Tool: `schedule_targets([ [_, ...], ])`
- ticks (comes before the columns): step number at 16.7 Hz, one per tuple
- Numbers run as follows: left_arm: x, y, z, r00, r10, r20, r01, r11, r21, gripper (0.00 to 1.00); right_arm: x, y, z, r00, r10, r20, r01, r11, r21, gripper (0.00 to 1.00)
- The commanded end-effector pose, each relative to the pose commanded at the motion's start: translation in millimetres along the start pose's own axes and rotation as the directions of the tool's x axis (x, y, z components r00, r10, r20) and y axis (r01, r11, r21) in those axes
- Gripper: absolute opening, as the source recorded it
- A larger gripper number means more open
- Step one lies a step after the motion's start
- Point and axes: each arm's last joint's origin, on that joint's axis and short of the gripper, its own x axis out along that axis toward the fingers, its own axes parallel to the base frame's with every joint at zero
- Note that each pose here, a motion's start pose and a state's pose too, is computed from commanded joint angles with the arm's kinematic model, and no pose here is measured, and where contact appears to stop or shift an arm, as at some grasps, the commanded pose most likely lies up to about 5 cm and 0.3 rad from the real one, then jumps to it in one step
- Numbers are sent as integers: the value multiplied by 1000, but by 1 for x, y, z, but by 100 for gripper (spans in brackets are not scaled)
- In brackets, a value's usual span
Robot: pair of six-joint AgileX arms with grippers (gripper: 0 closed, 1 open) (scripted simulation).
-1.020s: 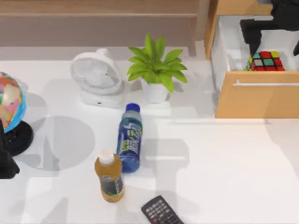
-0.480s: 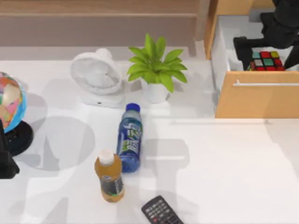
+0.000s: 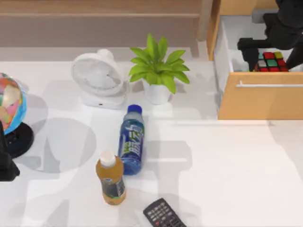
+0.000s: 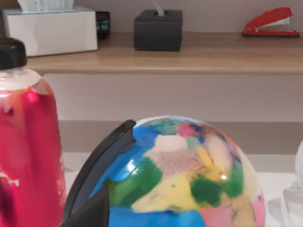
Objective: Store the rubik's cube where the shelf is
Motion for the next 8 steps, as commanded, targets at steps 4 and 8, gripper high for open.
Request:
schedule_targets([
  [4,0,0,0,1000,0,0,0,1000,0,100,0,0,0,1000,0,0,0,1000,0,40],
  [8,0,0,0,1000,0,0,0,1000,0,100,0,0,0,1000,0,0,0,1000,0,10],
])
